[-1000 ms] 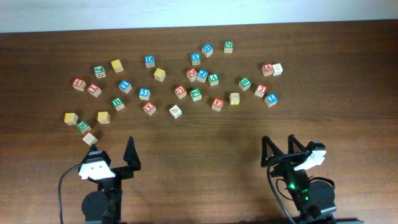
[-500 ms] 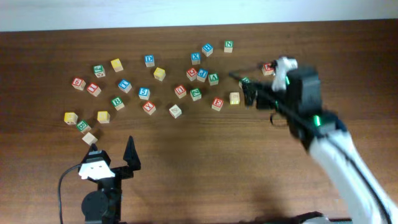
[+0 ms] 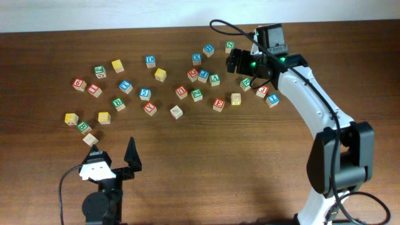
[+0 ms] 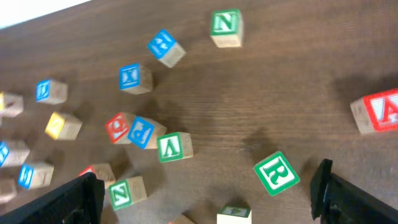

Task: Spell out RSS
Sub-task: 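Reach the right gripper to the green R block and grasp it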

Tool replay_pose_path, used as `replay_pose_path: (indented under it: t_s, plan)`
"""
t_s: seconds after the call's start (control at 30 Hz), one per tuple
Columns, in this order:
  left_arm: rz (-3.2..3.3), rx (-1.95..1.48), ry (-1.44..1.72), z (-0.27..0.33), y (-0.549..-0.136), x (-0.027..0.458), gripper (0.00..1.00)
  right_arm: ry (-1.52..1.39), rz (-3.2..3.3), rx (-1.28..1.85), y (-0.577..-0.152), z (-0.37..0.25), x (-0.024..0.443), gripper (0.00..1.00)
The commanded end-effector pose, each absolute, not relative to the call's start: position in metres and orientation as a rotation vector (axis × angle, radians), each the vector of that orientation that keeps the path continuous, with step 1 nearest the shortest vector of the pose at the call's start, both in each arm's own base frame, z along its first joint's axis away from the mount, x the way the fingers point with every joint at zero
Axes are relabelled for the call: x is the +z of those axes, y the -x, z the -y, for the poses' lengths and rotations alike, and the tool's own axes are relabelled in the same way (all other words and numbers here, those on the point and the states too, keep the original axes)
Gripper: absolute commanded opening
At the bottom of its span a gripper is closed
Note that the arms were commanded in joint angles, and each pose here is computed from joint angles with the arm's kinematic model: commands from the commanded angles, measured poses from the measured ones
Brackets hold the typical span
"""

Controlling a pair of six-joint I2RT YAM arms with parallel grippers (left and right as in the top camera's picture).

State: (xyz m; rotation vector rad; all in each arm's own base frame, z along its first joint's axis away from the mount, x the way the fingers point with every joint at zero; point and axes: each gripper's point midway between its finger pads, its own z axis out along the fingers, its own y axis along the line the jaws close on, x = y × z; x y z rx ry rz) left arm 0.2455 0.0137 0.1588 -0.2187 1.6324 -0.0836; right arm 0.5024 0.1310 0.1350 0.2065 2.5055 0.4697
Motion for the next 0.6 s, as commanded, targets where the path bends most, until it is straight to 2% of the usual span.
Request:
replay_pose_path:
  t_s: [0.0, 0.3, 0.57]
  plan:
    - [-1.636, -0.075, 0.202, -0.013, -0.246, 0.157, 0.99, -0.519, -2.526, 0.449, -0.505, -0.121, 0.115, 0.95]
    - [-1.636, -0.074, 0.203, -0.013, -0.246, 0.157, 0.99, -0.696, -2.626, 0.326, -0.496, -0.118, 0.053, 0.89]
    - [-1.636, -0.075, 0.202, -0.013, -0.246, 0.157, 0.99, -0.701, -2.644, 0.309, -0.499, -0.118, 0.031, 0.69]
